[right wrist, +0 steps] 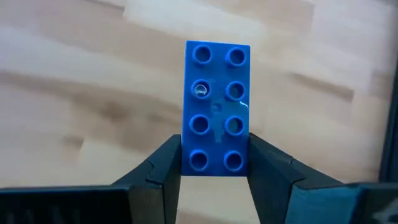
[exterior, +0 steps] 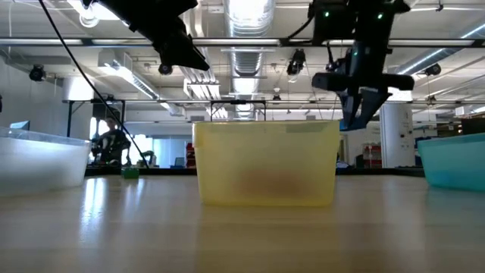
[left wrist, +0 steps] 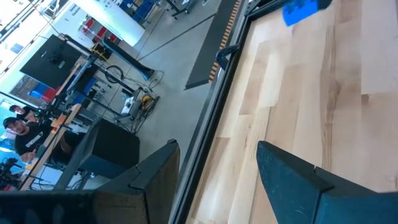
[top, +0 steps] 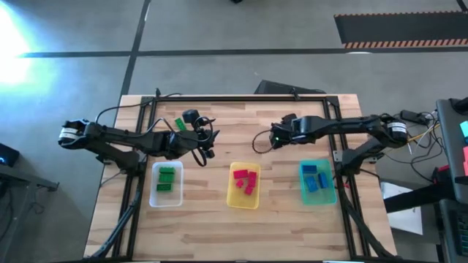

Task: Sort & place blocks by color
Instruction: Put the blue game piece into the green bin

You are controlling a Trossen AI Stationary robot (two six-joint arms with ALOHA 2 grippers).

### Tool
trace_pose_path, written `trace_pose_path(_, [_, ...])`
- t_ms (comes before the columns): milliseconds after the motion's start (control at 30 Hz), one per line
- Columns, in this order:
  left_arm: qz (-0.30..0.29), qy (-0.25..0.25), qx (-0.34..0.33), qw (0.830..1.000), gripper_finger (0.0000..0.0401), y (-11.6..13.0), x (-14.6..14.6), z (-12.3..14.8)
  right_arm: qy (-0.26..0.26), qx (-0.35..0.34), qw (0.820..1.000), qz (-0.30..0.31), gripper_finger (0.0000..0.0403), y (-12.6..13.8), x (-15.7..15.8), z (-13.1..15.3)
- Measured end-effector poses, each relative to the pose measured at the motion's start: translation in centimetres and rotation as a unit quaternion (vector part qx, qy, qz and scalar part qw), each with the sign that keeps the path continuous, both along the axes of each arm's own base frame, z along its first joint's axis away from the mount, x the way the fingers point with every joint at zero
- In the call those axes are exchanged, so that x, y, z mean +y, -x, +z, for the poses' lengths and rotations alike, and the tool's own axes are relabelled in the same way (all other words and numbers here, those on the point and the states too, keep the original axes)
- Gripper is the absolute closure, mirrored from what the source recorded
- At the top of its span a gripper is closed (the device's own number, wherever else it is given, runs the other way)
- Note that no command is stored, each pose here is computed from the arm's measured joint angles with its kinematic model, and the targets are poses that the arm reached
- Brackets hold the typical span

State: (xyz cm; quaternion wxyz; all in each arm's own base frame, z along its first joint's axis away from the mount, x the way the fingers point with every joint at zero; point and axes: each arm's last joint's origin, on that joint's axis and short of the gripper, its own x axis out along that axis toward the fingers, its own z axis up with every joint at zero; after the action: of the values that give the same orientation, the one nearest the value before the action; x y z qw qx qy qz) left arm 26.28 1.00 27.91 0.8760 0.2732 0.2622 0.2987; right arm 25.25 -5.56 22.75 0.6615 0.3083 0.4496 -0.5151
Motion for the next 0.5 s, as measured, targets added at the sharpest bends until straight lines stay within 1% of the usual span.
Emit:
trace_pose_path(100, [0.0, 0.0, 0.0, 1.0, 0.0203, 0.0, 0.0, 0.0, -0.014, -0.021, 1.0, 0.005, 0.0271, 0.6, 1.7, 0.9])
trace_pose_path(300, [0.0, 0.0, 0.0, 1.0, 0.0203, 0.0, 0.0, 0.0, -0.062, -0.044, 0.997, -0.004, 0.027, 2.3, 5.2, 2.1])
trace_pose_path(500, [0.0, 0.0, 0.0, 1.0, 0.0203, 0.0, 0.0, 0.0, -0.144, -0.064, 0.987, -0.002, 0.027, 4.0, 7.7, 3.4])
